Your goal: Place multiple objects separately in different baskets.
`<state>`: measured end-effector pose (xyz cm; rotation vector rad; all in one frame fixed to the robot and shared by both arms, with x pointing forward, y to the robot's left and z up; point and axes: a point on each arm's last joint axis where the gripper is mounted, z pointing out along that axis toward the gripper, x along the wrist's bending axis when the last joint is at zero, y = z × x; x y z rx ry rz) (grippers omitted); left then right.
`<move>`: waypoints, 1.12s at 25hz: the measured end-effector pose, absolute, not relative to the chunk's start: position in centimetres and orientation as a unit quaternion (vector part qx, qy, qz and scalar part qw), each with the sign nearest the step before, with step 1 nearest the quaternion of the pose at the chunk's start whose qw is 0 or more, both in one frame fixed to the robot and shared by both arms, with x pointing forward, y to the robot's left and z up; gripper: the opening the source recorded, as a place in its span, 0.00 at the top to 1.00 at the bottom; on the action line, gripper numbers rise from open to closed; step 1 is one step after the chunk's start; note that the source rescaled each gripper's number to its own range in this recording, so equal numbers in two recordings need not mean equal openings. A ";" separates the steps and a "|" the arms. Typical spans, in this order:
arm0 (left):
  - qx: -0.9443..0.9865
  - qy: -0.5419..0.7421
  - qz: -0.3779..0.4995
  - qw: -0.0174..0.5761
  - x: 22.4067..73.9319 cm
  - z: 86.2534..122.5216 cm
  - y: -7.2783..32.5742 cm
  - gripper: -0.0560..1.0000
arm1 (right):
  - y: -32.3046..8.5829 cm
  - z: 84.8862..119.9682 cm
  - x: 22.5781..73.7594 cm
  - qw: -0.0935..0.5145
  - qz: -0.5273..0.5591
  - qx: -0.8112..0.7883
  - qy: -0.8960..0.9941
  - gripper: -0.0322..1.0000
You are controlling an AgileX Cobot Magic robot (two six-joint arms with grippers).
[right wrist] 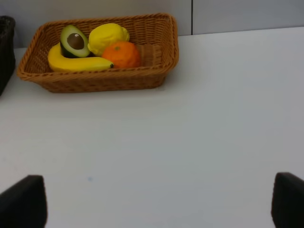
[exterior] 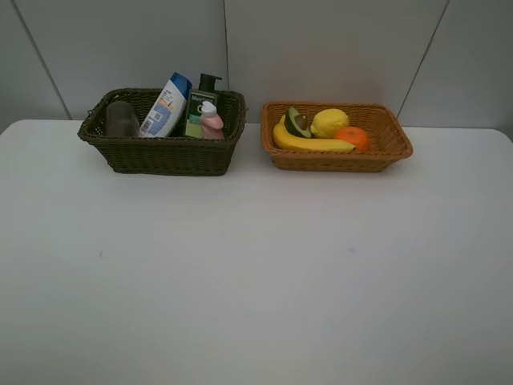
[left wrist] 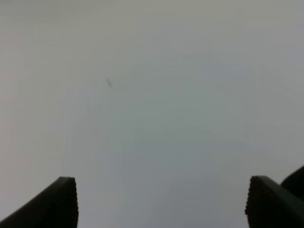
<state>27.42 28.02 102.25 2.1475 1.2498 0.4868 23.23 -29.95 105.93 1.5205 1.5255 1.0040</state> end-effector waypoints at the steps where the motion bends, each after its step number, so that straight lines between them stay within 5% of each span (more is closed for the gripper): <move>1: 0.802 0.479 0.191 0.303 27.3 102.3 28.2 0.05 | -29.9 105.9 23.2 0.373 0.392 0.594 0.596 0.00; 14: 0.701 0.527 0.312 0.367 24.1 102.9 29.4 0.05 | -29.9 105.9 23.2 0.373 0.392 0.594 0.596 0.00; 28: 0.694 0.533 0.318 0.366 24.0 102.9 29.5 0.05 | -29.9 105.9 23.2 0.373 0.392 0.594 0.596 0.00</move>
